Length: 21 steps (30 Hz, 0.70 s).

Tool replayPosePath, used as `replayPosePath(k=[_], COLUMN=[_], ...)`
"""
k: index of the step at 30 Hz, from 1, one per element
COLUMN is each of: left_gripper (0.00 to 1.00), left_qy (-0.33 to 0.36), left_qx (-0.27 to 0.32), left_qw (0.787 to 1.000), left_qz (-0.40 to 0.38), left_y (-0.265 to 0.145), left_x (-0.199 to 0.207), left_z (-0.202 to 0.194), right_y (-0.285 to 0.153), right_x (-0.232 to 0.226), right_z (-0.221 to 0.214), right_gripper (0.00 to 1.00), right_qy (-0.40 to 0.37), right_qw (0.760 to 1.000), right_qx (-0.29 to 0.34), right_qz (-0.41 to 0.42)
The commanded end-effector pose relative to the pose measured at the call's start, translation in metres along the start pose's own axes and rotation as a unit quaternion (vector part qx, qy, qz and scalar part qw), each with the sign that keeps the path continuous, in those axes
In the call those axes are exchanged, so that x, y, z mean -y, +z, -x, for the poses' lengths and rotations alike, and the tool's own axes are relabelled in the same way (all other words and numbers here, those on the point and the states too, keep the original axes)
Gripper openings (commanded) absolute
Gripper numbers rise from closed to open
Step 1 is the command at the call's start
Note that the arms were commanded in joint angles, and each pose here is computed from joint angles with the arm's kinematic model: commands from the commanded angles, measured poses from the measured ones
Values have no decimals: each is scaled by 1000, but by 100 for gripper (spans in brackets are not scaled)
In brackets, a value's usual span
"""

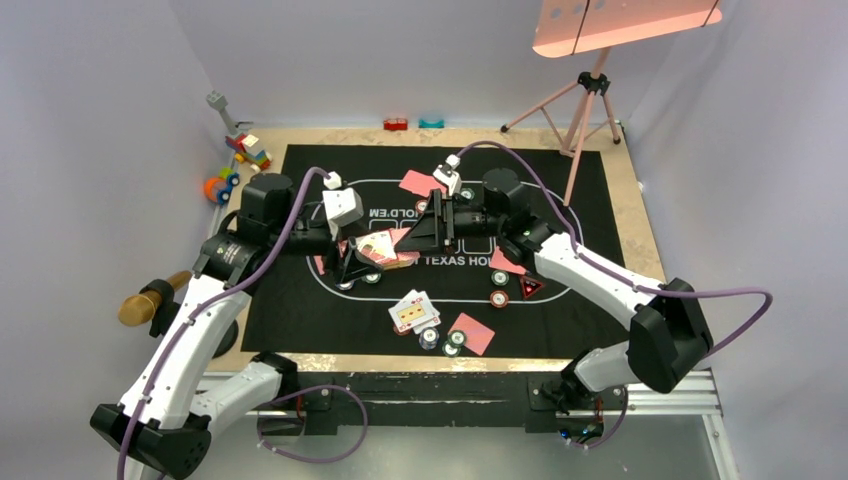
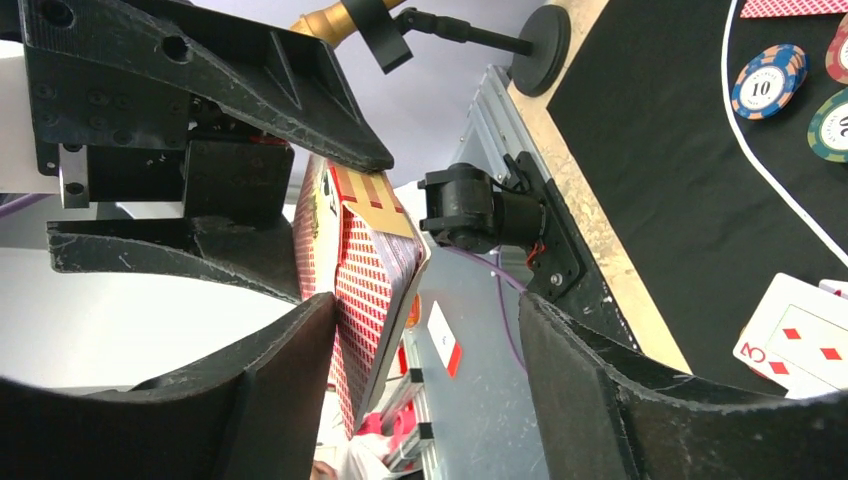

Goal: Distribute texas hold em gaming equipment

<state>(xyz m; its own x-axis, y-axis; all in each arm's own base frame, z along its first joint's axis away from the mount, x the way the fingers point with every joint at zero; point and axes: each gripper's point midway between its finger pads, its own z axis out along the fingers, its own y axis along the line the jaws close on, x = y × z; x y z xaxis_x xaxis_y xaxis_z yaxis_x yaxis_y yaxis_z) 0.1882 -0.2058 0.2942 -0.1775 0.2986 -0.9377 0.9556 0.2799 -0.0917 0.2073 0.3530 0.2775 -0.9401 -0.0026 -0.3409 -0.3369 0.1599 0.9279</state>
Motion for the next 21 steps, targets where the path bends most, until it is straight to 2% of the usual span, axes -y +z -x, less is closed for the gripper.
replayPosePath(k=[1, 10, 18, 21], left_gripper=[0, 0, 0, 0], left_qy=[31, 32, 32, 32], left_qx=[38, 40, 41, 43], left_qw=[999, 998, 998, 998], left_qz=[-13, -22, -23, -23], left_y=[-6, -8, -9, -9], left_x=[9, 15, 16, 16], left_z=[23, 23, 22, 23], right_y=[-4, -9, -19, -23], right_x=[-6, 0, -1, -3], right_z=[-6, -5, -4, -4], right_gripper=[67, 59, 44, 41], right_qy=[-9, -7, -7, -8], right_qw=[1000, 1000, 1000, 1000], right_qx=[-6, 1, 11, 16], right_qz=[12, 1, 0, 0])
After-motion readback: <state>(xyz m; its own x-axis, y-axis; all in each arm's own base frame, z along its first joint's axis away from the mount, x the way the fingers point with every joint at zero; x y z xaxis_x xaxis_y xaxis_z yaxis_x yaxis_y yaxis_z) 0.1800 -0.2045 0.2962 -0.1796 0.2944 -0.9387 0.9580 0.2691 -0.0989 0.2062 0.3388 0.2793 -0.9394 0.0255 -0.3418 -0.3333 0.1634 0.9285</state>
